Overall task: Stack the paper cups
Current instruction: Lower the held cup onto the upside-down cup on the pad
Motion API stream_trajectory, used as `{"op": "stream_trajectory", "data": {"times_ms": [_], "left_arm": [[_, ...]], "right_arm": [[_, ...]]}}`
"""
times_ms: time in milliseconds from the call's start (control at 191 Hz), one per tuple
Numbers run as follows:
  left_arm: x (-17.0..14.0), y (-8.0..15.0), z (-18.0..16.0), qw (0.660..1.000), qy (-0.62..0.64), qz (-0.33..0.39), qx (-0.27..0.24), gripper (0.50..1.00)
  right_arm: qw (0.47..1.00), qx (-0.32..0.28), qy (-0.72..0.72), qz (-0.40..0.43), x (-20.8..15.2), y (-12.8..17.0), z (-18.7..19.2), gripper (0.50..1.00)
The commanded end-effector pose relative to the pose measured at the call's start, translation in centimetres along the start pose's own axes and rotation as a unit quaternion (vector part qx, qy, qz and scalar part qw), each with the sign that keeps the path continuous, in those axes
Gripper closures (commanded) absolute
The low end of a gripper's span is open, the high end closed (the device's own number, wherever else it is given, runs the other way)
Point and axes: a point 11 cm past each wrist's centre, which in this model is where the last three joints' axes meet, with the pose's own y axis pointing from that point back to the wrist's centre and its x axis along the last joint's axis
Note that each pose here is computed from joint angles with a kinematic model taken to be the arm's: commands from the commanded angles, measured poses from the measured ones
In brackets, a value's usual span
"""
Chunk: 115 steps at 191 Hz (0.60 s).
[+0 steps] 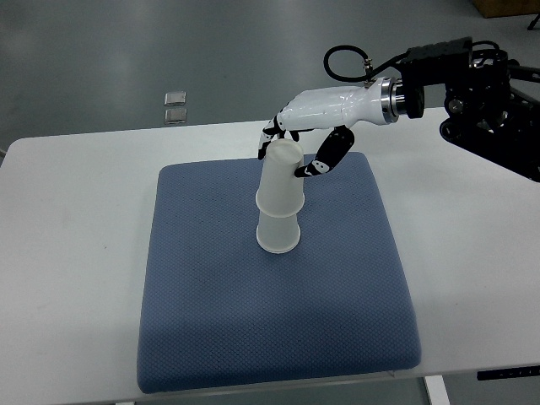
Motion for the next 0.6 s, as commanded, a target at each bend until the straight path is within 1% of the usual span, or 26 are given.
{"op": "stream_trajectory", "data": {"times_ms": [0,141,199,277,303,340,377,387,403,434,508,523,581,597], "left_arm": [[0.0,0.0,0.0,1.0,0.0,0.0,0.0,0.5],[0.0,0.0,0.0,1.0,0.0,0.0,0.0,0.5],[0.0,0.0,0.0,1.0,0.0,0.0,0.0,0.5],[0.0,0.0,0.0,1.0,0.0,0.0,0.0,0.5],[0.0,0.0,0.01,1.0,0.0,0.0,-0.001,0.5],[0.0,0.0,0.0,1.0,0.0,0.0,0.0,0.5],[0.0,0.0,0.0,1.0,0.0,0.0,0.0,0.5],[0.0,0.0,0.0,1.0,0.0,0.0,0.0,0.5],[0.0,0.0,0.01,1.0,0.0,0.0,-0.001,0.5],[0.0,0.0,0.01,1.0,0.0,0.0,-0.001,0.5],[0.0,0.0,0.0,1.0,0.0,0.0,0.0,0.5],[0.0,0.0,0.0,1.0,0.0,0.0,0.0,0.5],[0.0,0.0,0.0,1.0,0.0,0.0,0.0,0.5],[0.0,0.0,0.0,1.0,0.0,0.0,0.0,0.5]], "right_arm": [[1.0,-0.002,0.003,-0.001,-0.31,-0.04,0.1,1.0],[1.0,-0.001,0.0,-0.004,-0.55,-0.07,0.11,0.996],[1.0,-0.001,0.0,-0.007,-0.74,-0.11,0.12,0.957],[1.0,0.0,-0.003,-0.006,-0.76,-0.12,0.08,0.918],[1.0,0.002,-0.004,-0.005,-0.73,-0.12,0.05,0.891],[1.0,0.002,-0.005,-0.005,-0.74,-0.12,0.05,0.873],[1.0,0.002,-0.006,-0.004,-0.75,-0.12,0.05,0.842],[1.0,0.002,-0.006,-0.004,-0.75,-0.12,0.05,0.842],[1.0,0.001,-0.007,-0.004,-0.75,-0.06,0.1,0.822],[1.0,0.002,-0.008,-0.004,-0.81,-0.07,0.1,0.799],[1.0,0.002,-0.008,-0.005,-0.76,-0.01,0.12,0.771],[1.0,0.002,-0.008,-0.004,-0.75,-0.01,0.12,0.754],[1.0,0.002,-0.009,-0.005,-0.77,-0.01,0.12,0.732],[1.0,0.002,-0.009,-0.005,-0.77,-0.01,0.12,0.718]]}}
